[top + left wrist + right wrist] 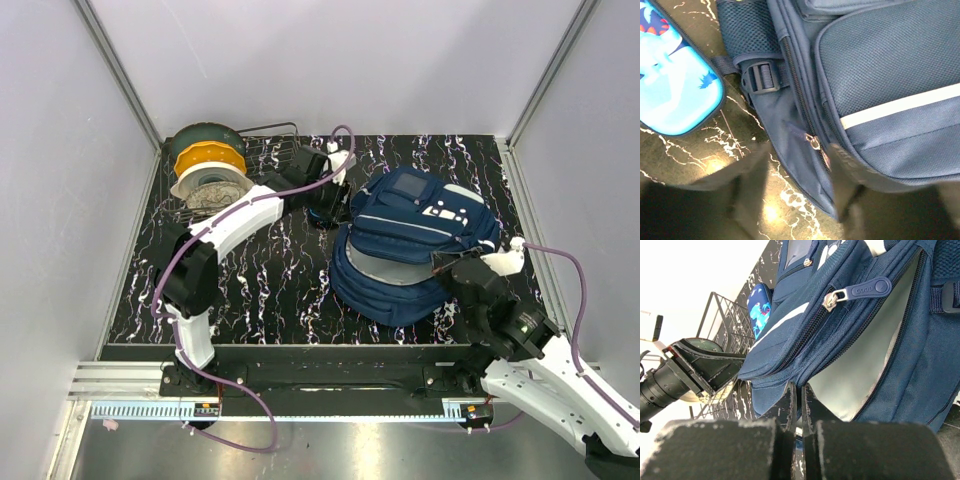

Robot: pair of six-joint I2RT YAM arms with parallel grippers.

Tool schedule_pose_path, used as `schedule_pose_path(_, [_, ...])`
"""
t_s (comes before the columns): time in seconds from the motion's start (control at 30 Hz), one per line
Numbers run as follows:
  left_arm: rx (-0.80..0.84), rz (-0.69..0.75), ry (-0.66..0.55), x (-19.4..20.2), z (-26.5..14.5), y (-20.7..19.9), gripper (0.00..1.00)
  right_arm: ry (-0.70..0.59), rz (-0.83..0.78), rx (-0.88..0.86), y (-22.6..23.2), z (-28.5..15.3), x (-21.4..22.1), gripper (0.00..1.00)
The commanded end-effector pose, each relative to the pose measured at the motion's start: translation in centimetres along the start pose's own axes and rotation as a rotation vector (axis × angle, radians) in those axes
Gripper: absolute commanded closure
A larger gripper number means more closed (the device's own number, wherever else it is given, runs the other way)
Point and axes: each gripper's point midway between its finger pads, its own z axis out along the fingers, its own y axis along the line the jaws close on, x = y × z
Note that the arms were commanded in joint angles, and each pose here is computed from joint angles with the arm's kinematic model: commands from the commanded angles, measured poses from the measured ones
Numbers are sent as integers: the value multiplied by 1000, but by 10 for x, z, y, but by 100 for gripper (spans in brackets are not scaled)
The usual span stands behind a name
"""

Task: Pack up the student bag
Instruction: Unzip the student bag at the center of the board.

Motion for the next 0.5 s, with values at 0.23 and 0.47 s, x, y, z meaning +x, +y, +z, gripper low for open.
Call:
schedule_pose_path(0.23, [-171,-153,-207,-44,-35,54,8,-161,62,-50,28,-12,-48,100])
schedule_pose_path(0.47, [-226,-253,-172,-36,-4,95,1,-117,68,-57,29,-13,-40,100])
